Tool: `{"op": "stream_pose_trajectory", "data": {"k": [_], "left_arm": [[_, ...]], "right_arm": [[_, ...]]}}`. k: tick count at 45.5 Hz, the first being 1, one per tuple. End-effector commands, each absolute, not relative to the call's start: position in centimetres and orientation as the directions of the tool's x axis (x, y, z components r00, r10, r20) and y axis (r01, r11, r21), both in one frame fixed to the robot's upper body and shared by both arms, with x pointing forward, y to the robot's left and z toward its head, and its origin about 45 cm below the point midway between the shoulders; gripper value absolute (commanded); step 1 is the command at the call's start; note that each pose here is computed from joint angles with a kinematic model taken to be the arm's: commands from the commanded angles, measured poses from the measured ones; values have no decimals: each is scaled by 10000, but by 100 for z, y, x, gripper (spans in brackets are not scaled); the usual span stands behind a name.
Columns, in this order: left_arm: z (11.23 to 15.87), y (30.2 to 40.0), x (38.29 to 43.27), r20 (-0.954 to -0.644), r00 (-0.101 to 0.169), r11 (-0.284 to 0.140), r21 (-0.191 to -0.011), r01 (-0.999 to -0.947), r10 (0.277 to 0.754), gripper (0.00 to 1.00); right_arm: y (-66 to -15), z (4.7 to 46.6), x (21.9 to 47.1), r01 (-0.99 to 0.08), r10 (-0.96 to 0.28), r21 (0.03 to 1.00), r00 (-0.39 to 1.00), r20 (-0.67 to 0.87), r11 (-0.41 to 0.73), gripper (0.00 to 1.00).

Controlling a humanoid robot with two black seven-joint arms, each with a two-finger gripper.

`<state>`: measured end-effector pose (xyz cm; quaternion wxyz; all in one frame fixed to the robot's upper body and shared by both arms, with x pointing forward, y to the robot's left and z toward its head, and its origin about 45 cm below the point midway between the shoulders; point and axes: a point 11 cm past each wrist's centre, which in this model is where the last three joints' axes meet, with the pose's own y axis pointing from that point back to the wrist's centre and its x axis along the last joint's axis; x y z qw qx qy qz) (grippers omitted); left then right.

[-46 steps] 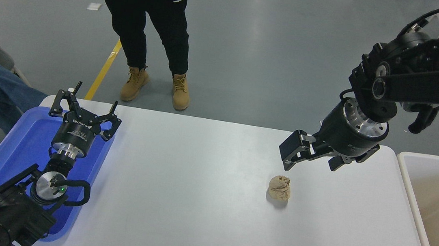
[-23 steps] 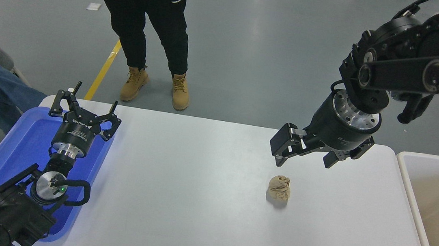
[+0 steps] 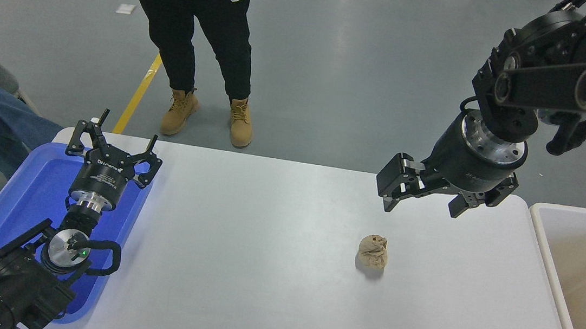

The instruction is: Pick up foil plate and place in dustbin

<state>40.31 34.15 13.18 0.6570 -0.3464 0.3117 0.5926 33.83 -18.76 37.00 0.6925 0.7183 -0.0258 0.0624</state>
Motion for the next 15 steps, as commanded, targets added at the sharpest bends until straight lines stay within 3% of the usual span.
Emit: {"op": "stream_pose_trajectory", "data": {"k": [1,15], "left_arm": [[1319,3414,4031,-8202,1037,579,-860,-9946,5626,100],[1319,3414,4031,-8202,1037,579,-860,-9946,5626,100]], "right_arm": [[-1919,3699,3356,-1006,487,9946,9936,1017,-242,100],[-1936,3668,3356,-929,521,9955,9942,939,-198,100]]}}
